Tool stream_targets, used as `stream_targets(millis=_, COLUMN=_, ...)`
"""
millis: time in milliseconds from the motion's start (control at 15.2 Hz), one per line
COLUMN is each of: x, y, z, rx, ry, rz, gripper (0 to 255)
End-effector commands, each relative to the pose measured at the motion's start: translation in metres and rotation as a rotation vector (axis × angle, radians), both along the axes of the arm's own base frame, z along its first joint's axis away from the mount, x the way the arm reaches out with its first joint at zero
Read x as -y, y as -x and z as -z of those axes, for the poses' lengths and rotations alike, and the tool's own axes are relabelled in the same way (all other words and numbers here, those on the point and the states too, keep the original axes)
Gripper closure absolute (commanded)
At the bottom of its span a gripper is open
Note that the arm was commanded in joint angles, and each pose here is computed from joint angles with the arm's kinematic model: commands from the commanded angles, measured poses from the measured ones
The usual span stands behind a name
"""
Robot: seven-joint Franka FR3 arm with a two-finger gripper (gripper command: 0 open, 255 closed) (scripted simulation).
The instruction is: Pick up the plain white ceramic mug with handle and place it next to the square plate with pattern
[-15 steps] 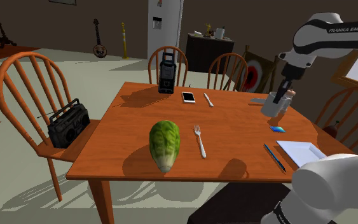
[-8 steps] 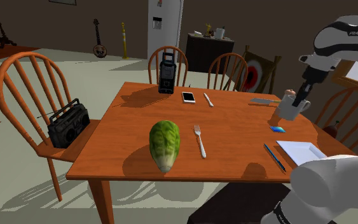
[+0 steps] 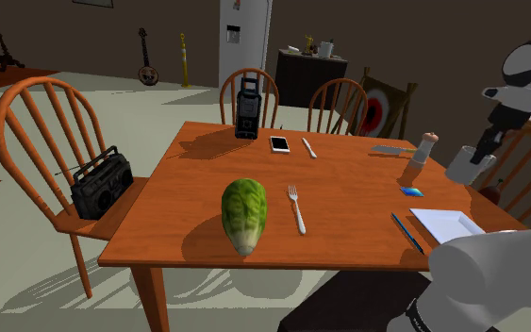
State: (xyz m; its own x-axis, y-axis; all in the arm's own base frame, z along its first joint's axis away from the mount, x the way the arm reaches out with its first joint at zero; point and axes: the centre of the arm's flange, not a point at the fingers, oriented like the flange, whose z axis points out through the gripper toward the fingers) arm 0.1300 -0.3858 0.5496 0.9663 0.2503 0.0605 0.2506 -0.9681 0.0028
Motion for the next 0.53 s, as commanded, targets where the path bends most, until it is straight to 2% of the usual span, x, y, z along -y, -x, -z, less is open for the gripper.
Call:
stream_targets(millis=0, x=0.017, y=0.021, z=0.002, rx=0.0, ry=0.0, rz=-0.001, gripper=255)
stream_targets(millis=462, x=0.078, y=0.091, z=0.002, rx=0.0, ry=0.0, rz=-0.001, gripper=255)
